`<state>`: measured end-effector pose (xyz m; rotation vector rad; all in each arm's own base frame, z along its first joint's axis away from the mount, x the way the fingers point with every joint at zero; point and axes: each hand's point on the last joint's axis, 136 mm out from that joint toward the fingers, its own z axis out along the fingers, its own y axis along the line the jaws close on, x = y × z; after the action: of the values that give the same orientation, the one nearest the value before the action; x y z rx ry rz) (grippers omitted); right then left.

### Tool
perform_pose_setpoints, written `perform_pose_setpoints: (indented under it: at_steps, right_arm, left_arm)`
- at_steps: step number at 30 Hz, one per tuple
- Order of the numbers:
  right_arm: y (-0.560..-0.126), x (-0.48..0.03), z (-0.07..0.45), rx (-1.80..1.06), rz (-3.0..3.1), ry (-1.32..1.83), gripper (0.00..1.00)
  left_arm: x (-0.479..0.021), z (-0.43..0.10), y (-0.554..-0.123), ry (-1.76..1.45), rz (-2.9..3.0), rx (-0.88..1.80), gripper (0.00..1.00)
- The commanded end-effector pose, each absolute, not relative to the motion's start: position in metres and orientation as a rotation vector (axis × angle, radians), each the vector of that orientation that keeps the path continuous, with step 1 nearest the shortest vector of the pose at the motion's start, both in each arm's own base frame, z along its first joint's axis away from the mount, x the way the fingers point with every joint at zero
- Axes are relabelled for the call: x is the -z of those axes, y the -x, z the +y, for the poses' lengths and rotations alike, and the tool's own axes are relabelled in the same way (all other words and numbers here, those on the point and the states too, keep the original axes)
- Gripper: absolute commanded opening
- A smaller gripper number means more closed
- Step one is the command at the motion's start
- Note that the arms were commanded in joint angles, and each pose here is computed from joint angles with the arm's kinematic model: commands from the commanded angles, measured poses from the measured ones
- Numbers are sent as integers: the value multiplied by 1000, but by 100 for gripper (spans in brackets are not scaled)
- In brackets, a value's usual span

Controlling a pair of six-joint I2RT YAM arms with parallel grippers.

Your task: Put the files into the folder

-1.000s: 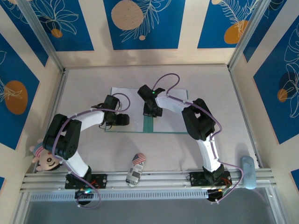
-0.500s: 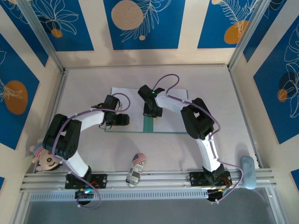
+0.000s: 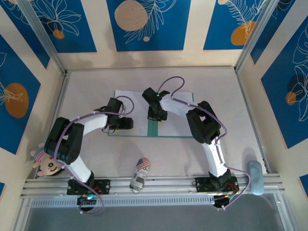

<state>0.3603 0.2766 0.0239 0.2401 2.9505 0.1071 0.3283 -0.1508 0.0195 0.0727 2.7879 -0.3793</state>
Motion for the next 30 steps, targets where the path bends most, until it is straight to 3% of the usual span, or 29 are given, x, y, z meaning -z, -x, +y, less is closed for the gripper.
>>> perform_pose_setpoints:
  at_steps: [1, 17, 30]
  right_arm:
    - [-347, -7, 258, -3, 3018, -236, 8]
    - [-360, -38, 265, -88, 2960, -225, 8]
    - [-356, -35, 240, 90, 2959, -234, 8]
  left_arm:
    - [30, -127, -275, -21, 3045, 296, 77]
    - [31, -127, -275, -21, 3049, 294, 77]
    - [32, -127, -275, -20, 3056, 293, 77]
